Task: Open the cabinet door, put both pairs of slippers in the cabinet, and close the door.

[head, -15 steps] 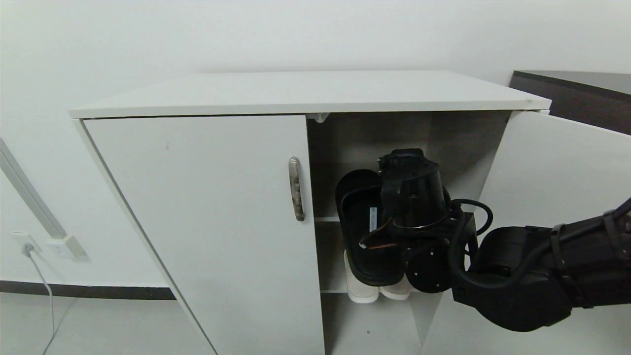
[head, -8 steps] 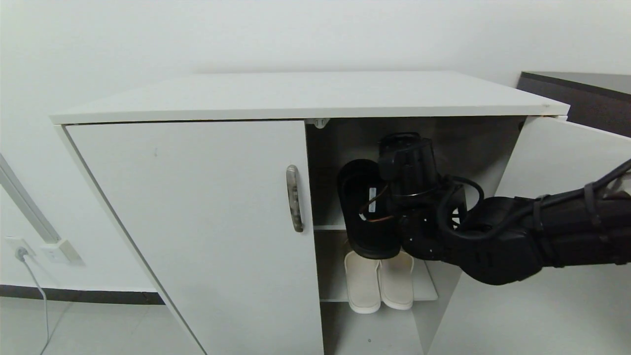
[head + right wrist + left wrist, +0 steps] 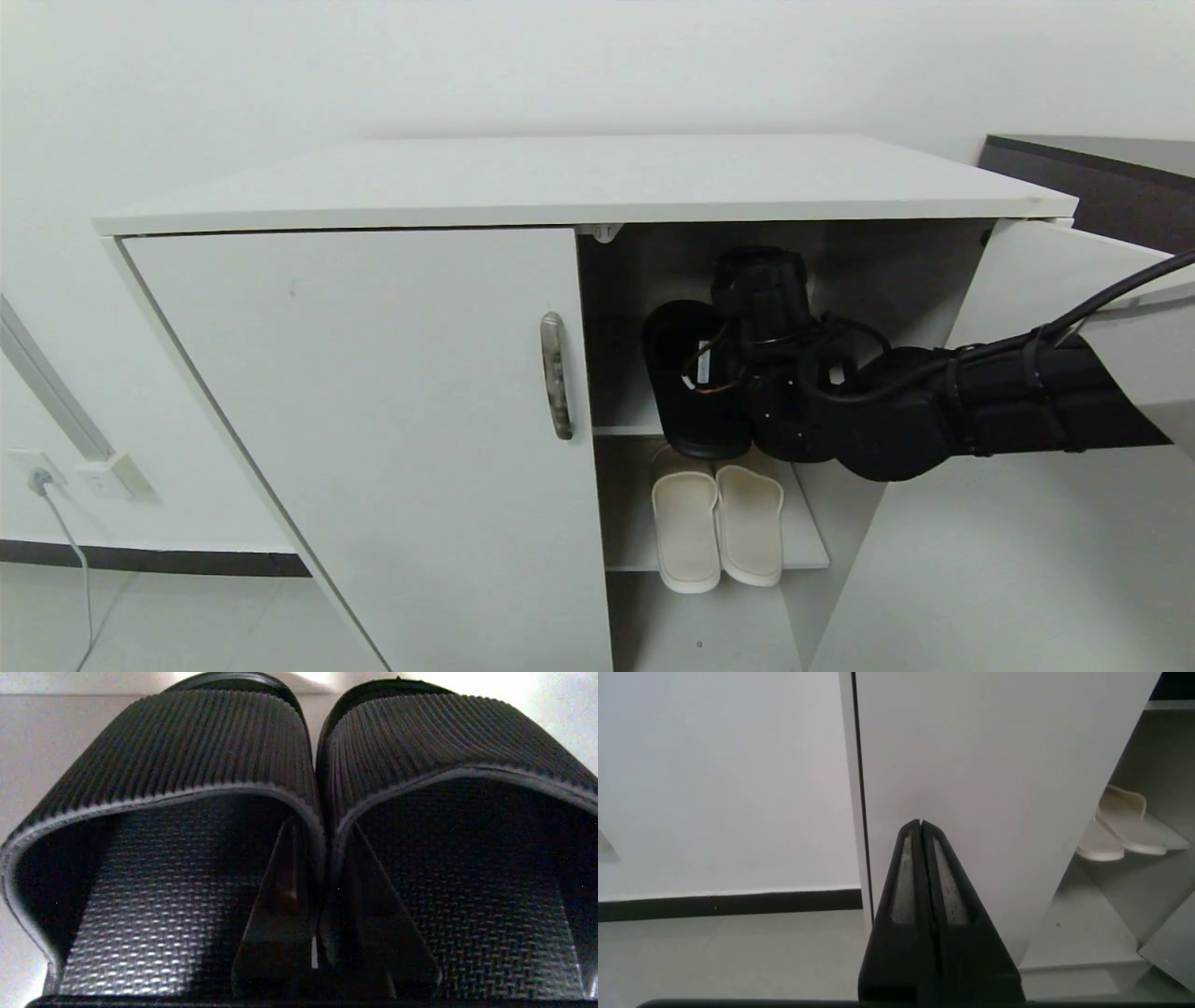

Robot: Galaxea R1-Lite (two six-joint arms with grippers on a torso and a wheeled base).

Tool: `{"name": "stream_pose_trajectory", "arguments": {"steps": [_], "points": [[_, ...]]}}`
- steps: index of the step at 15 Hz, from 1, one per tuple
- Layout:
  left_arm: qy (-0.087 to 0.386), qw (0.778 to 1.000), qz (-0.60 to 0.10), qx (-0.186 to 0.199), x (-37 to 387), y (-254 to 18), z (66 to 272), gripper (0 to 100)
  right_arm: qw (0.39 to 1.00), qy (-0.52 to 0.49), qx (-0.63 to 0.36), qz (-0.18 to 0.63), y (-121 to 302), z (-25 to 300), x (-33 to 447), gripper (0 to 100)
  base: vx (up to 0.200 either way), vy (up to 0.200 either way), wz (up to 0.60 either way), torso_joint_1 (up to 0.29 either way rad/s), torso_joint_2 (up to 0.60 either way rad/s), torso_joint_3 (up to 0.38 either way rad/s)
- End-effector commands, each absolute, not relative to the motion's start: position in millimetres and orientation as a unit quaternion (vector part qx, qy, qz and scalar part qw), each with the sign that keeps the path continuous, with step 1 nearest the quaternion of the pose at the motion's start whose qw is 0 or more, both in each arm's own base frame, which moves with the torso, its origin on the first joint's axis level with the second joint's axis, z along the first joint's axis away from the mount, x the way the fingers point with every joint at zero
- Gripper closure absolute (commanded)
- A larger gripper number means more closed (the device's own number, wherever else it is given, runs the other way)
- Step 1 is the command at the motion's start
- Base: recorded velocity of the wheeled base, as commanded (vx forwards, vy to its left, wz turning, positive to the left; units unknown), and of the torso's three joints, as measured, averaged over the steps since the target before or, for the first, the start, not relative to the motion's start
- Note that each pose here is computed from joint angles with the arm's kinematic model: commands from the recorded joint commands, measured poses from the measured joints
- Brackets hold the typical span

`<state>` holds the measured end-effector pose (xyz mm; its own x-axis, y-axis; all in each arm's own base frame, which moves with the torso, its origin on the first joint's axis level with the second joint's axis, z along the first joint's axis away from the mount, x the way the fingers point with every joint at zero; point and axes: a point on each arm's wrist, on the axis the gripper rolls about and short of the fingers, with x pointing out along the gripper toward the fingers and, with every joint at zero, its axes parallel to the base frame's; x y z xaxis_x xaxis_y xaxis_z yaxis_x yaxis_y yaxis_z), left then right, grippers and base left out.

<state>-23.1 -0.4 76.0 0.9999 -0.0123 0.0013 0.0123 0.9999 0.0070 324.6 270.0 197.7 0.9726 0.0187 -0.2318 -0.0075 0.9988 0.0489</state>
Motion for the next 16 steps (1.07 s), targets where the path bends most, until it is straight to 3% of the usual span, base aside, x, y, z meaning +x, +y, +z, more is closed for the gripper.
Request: {"name": "stream_pose_trajectory", "arguments": {"steps": [1,4,5,10,16], "points": [[0.000,1.000,-0.006,0.004,-23.0,-0.4,76.0,100,0.993,0.117,0.024,0.005,270.4,196.4,327.2,100,0.000,0.000,0.00,0.000,0.00,0.000],[0.000,1.000,-0.006,0.003,-23.0,-0.4,76.0,100,0.993,0.120,0.022,0.005,270.7,194.8,327.6,100,0.000,0.000,0.00,0.000,0.00,0.000],[0.000,1.000,-0.006,0.003,-23.0,-0.4,76.0,100,0.993,0.120,0.022,0.005,270.7,194.8,327.6,0,0.000,0.000,0.00,0.000,0.00,0.000],[0.000,1.000,-0.006,0.003,-23.0,-0.4,76.0,100,0.992,0.127,0.018,0.008,268.0,194.1,318.8,0,0.000,0.000,0.00,0.000,0.00,0.000],[0.000,1.000,-0.006,0.003,-23.0,-0.4,76.0,100,0.991,0.123,0.019,0.049,252.0,219.4,253.0,0,0.000,0.000,0.00,0.000,0.00,0.000]]}}
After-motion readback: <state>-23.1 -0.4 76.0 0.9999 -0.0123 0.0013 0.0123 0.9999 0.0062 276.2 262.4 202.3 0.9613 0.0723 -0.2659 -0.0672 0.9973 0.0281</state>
